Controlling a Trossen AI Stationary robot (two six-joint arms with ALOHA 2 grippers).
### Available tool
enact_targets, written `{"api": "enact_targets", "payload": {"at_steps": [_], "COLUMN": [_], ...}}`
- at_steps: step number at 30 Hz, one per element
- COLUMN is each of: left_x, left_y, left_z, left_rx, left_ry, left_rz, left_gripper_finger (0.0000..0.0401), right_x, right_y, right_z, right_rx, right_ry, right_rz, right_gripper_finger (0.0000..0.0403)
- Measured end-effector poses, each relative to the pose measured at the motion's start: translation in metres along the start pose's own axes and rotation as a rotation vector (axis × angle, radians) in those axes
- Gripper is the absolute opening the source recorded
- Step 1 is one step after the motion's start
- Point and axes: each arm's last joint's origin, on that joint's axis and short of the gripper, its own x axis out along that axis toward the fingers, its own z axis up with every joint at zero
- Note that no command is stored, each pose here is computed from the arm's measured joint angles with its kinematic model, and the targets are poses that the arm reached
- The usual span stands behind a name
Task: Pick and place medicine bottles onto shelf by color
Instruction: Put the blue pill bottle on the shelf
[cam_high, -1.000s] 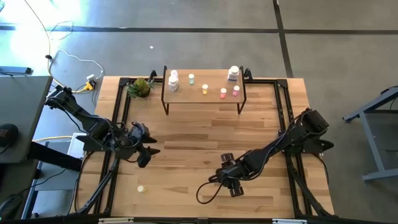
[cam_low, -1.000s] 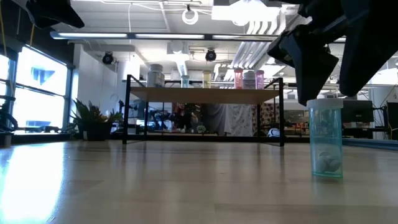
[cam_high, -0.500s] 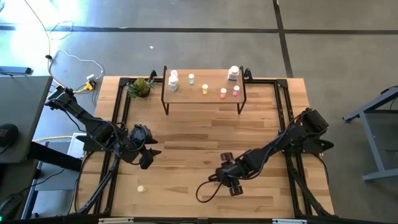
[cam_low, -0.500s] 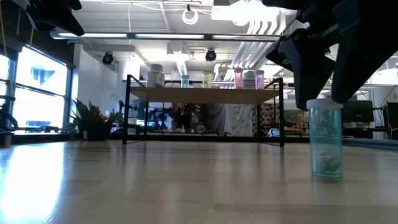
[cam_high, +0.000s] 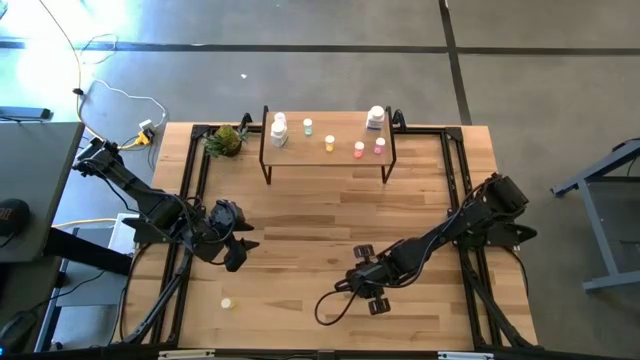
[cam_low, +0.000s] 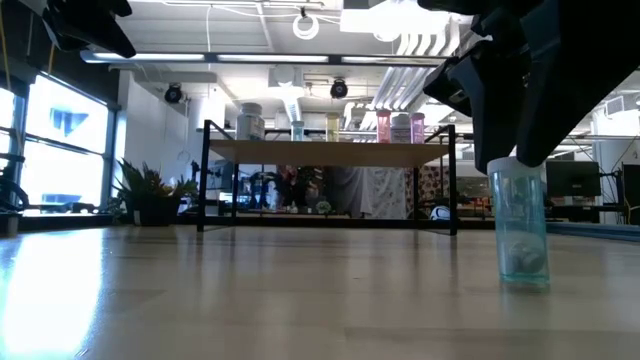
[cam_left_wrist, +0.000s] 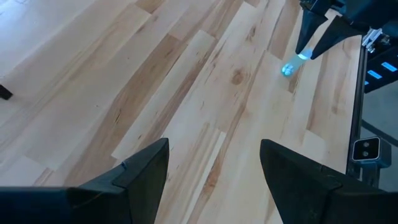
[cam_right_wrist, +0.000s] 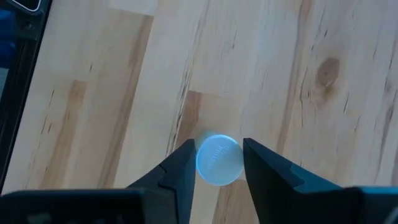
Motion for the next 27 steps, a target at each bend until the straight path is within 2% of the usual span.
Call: {"api": "enact_targets", "payload": {"at_steps": [6,20,27], "left_x": [0.0,0.0,0.0], "left_y": [0.0,0.0,0.0], "left_z": [0.0,0.0,0.0], "left_rx": [-0.001,0.001,0.002], "left_ry": [0.0,0.0,0.0], "left_rz": [0.0,0.0,0.0], "left_gripper_finger": [0.0243,0.0243,0.0243], "right_x": [0.0,0.0006,0.001], "right_y": [0.0011,0.0013,0.0021], "right_z": [-0.0005,-0.0007,-0.0009], "right_rx": [0.011,0.017,0.017], "right_ry": [0.013,0.017,0.025], "right_rz": [0.039,0.047,0.074], "right_gripper_finger": [0.013,0.0136,0.0111]}}
